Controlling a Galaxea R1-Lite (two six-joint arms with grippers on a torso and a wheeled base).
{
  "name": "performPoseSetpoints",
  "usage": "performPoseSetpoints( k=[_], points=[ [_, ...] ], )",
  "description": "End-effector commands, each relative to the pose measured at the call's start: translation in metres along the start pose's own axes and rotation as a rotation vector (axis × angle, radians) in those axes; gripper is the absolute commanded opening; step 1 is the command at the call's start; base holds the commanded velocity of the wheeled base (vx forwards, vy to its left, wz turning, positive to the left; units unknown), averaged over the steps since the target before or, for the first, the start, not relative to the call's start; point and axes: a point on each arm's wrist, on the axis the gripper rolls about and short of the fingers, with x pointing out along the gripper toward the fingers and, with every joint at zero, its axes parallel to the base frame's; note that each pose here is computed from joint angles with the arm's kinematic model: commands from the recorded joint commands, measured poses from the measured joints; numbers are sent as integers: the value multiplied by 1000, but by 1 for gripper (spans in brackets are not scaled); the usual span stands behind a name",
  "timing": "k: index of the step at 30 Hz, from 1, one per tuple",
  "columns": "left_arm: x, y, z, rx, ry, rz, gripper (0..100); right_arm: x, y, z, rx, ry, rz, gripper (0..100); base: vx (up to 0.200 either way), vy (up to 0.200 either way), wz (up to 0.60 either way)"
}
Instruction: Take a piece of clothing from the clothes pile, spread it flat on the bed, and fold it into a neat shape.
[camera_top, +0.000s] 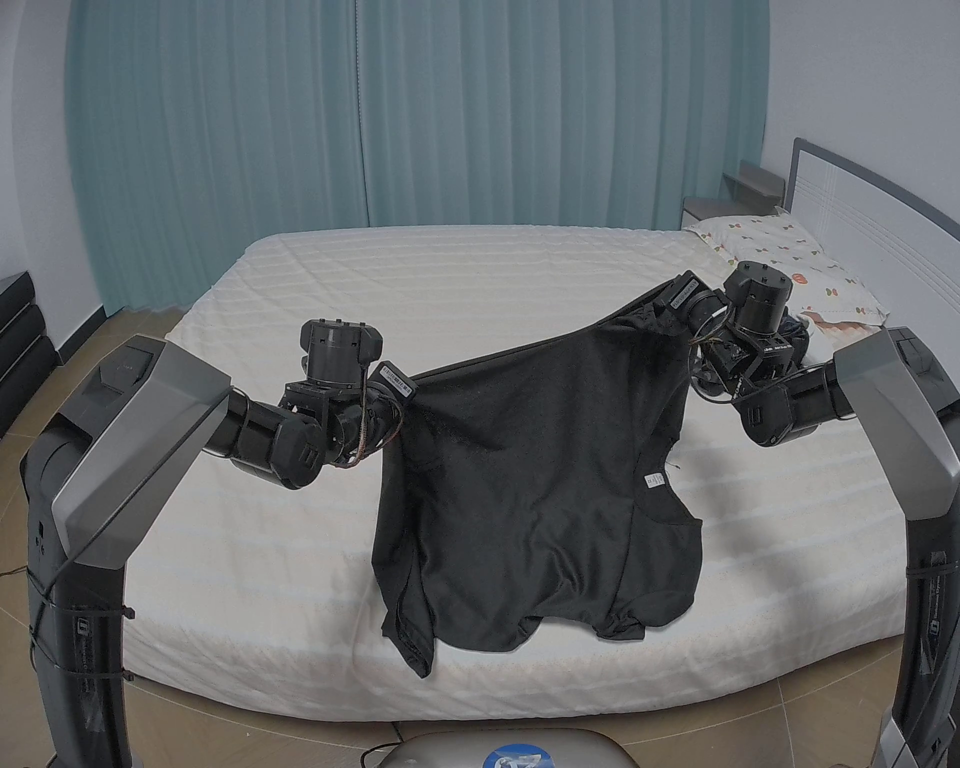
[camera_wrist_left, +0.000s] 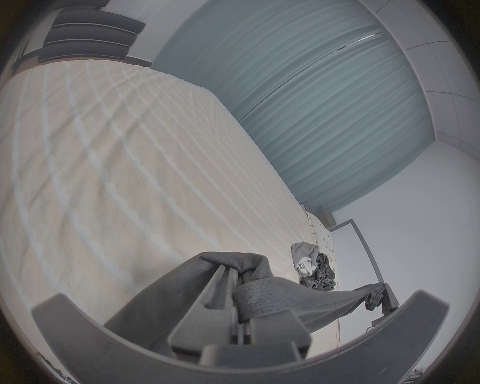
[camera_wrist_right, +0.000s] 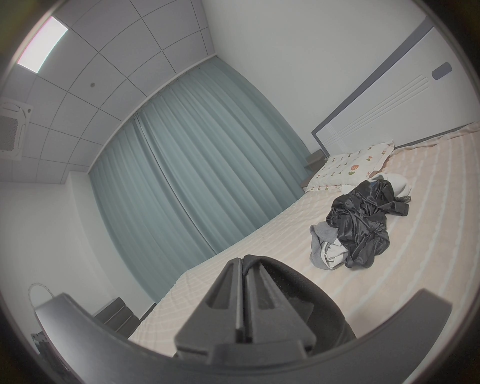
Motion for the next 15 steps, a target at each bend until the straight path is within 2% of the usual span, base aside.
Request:
performPoseSetpoints(
  k=[1, 2, 15],
  points=[
    [4, -2, 1, -7, -5, -9, 0, 1, -3, -7, -3, 11, -6, 0, 200, 0, 0],
    [5, -2, 1, -9, -9, -9, 0, 2, -3, -7, -3, 11, -6, 0, 200, 0, 0],
    [34, 8, -9, -29, -35, 1, 0, 13, -18, -32, -10, 28, -29, 0, 0, 0, 0]
  ],
)
